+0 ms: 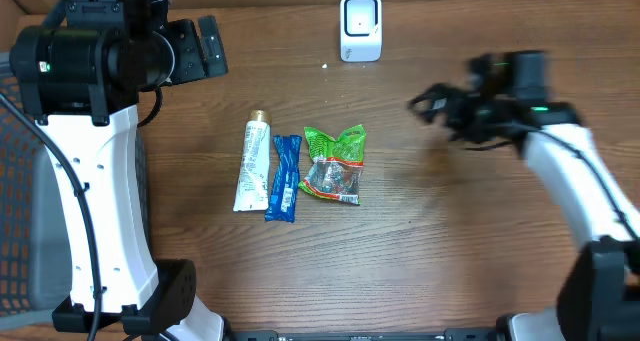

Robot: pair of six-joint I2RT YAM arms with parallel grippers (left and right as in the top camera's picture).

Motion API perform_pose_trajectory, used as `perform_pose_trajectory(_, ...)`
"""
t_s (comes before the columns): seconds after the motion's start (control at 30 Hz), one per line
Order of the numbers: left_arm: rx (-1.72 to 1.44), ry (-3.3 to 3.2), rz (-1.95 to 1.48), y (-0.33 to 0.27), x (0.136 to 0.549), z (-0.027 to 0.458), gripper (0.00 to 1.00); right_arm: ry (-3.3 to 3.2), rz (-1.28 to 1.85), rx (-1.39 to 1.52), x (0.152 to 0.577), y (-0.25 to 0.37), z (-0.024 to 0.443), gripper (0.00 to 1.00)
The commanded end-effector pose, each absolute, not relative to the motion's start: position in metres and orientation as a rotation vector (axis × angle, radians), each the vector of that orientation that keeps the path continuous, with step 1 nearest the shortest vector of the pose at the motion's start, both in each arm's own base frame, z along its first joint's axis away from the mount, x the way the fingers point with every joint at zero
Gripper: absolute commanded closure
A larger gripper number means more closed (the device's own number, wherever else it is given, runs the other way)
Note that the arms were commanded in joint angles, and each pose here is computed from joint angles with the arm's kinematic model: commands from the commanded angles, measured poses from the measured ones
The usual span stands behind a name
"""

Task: Scan the item barcode
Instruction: 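Move the right gripper to the green snack bag and grasp it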

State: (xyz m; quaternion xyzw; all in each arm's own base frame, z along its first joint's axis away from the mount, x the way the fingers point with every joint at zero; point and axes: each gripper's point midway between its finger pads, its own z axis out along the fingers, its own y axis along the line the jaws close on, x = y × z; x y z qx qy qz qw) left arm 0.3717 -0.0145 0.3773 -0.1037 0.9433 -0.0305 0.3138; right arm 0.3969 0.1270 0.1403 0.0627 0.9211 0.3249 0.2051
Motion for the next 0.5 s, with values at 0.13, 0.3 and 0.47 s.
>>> perform_pose_trajectory(0.13,-0.293,2.482,-0.075,-0.013,0.372,0.378,0.00,2.614,0.743,-0.386,0.386,0.215,0.078,0.00)
perform_pose_trajectory(0.3,-0.293,2.481,-0.075,-0.013,0.372,0.378,0.00,2.617,0.743,-0.515,0.383,0.231,0.051,0.02)
perform_pose_trajectory(0.47,-0.293,2.481,-0.075,-0.013,0.372,0.378,0.01,2.598,0.739,-0.529,0.391,0.234,0.039,0.31)
